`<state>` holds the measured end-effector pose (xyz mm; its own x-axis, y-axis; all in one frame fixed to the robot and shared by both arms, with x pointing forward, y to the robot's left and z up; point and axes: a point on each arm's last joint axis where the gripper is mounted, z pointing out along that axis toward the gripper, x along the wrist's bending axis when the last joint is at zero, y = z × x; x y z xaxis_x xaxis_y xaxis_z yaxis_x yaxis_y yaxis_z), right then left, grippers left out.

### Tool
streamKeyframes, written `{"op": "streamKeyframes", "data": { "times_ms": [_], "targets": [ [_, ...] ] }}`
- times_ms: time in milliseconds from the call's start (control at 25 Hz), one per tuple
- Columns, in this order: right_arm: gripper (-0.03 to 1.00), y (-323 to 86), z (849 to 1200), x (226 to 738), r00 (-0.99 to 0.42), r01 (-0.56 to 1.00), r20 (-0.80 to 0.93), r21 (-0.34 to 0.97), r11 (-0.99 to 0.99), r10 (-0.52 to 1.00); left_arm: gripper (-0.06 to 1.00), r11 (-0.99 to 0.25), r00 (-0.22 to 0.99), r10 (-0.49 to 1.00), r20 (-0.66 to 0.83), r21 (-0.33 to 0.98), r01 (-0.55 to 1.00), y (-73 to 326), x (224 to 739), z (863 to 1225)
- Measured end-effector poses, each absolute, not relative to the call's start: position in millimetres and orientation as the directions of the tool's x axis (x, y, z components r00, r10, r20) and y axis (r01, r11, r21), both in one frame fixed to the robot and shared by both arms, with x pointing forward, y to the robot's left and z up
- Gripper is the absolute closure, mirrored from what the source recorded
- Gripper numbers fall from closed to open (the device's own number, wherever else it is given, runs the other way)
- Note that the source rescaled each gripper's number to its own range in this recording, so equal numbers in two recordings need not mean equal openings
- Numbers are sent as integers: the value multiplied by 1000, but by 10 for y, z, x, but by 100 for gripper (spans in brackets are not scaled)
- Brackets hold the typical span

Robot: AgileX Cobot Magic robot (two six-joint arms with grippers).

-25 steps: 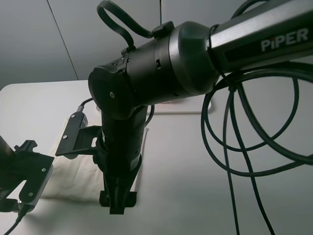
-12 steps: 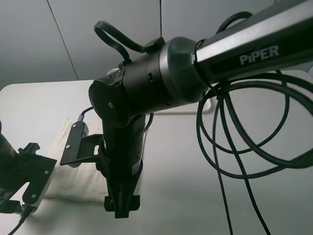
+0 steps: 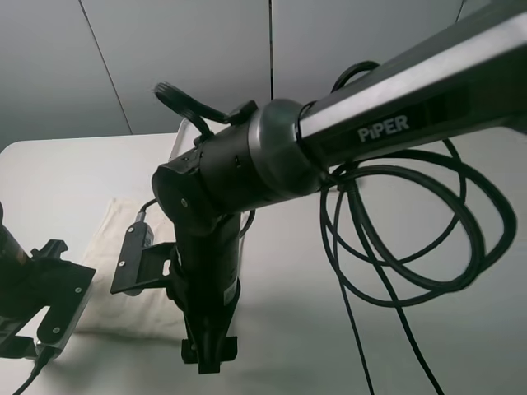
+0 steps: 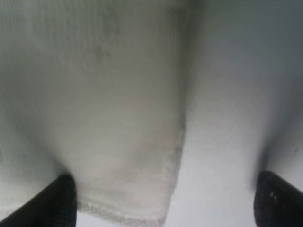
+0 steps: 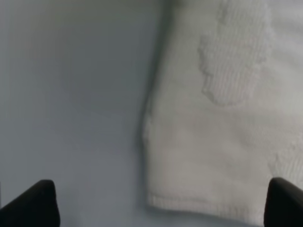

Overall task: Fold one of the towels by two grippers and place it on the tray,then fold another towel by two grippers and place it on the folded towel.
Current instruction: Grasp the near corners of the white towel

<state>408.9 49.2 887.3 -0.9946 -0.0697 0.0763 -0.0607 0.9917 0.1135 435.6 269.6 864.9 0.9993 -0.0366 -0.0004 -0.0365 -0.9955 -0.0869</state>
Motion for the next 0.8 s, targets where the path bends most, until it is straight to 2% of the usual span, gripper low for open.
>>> {"op": "streamKeyframes", "data": {
  "times_ms": [480, 640, 800],
  "targets": [
    [4, 539, 8806, 4013, -993, -88, 72, 108, 990, -96, -3, -995, 999, -38, -1, -88, -38, 2697, 4357, 8648],
    [4, 607, 8796, 3856, -988, -144, 37, 86, 986, -148, -3, -995, 999, -40, -1, -89, -40, 2697, 4357, 8648],
    [4, 617, 8792, 3829, -991, -130, -18, 52, 990, -129, -3, -996, 1000, -31, 0, -89, -31, 2697, 4357, 8648]
  ]
}}
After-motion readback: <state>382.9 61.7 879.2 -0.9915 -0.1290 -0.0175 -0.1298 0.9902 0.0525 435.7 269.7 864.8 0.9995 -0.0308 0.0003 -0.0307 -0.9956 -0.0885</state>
